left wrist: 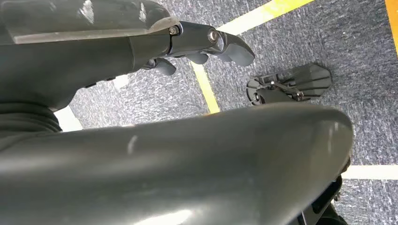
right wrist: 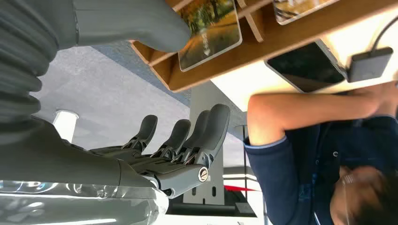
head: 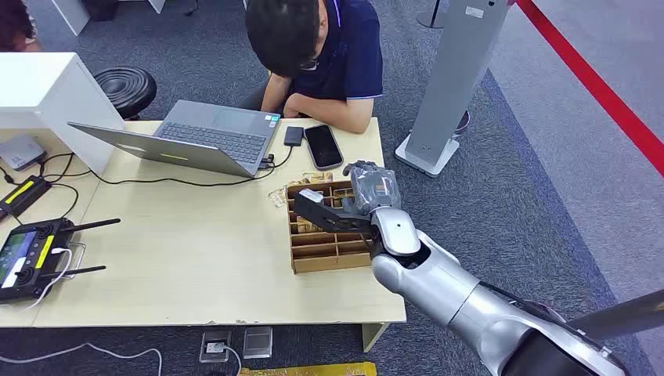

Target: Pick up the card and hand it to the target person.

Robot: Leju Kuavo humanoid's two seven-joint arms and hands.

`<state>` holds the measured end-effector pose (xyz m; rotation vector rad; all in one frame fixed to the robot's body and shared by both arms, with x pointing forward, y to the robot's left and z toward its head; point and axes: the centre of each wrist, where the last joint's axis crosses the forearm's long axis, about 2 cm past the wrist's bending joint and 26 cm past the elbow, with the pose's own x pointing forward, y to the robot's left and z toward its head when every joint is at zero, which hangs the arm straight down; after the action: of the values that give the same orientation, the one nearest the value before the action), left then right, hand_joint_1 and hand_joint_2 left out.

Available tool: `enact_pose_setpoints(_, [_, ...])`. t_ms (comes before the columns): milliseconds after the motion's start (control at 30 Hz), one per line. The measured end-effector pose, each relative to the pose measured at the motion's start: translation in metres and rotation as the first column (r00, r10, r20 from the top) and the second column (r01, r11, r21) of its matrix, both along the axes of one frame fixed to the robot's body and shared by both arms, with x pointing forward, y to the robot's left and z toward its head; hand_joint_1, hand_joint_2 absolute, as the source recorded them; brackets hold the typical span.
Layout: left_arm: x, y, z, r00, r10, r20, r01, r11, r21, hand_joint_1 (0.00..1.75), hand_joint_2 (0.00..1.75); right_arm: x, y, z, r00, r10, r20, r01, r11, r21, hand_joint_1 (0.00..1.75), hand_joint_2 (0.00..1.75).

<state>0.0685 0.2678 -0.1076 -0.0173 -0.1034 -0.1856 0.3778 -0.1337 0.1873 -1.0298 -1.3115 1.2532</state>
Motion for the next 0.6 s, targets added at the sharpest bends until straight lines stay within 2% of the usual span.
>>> enact_pose_setpoints(100, [0.0,0.0,0.0,1.0,0.0,-0.001,0.0,1.0,0.0,0.0,0.0,0.0,-0.001,-0.002,1.0,-0.004,-0.007,0.004,1.0,-0.004,0.85,1.75])
enact_pose_setpoints(233, [0.0,0.0,0.0,1.0,0.0,-0.001,0.0,1.0,0.001,0.0,0.0,0.002,-0.003,-0.006,1.0,-0.007,-0.016,0.007,1.0,-0.011,0.79,1.75])
enact_pose_setpoints(467, [0.0,0.0,0.0,1.0,-0.001,0.0,0.001,1.0,0.002,0.0,0.0,0.003,-0.005,-0.01,1.0,-0.012,-0.025,0.012,1.0,-0.018,0.88,1.75])
enact_pose_setpoints(600, [0.001,0.0,0.0,1.0,0.001,0.001,-0.001,1.0,0.007,0.0,0.0,0.003,-0.005,-0.012,0.999,-0.012,-0.03,0.012,1.0,-0.021,0.86,1.75])
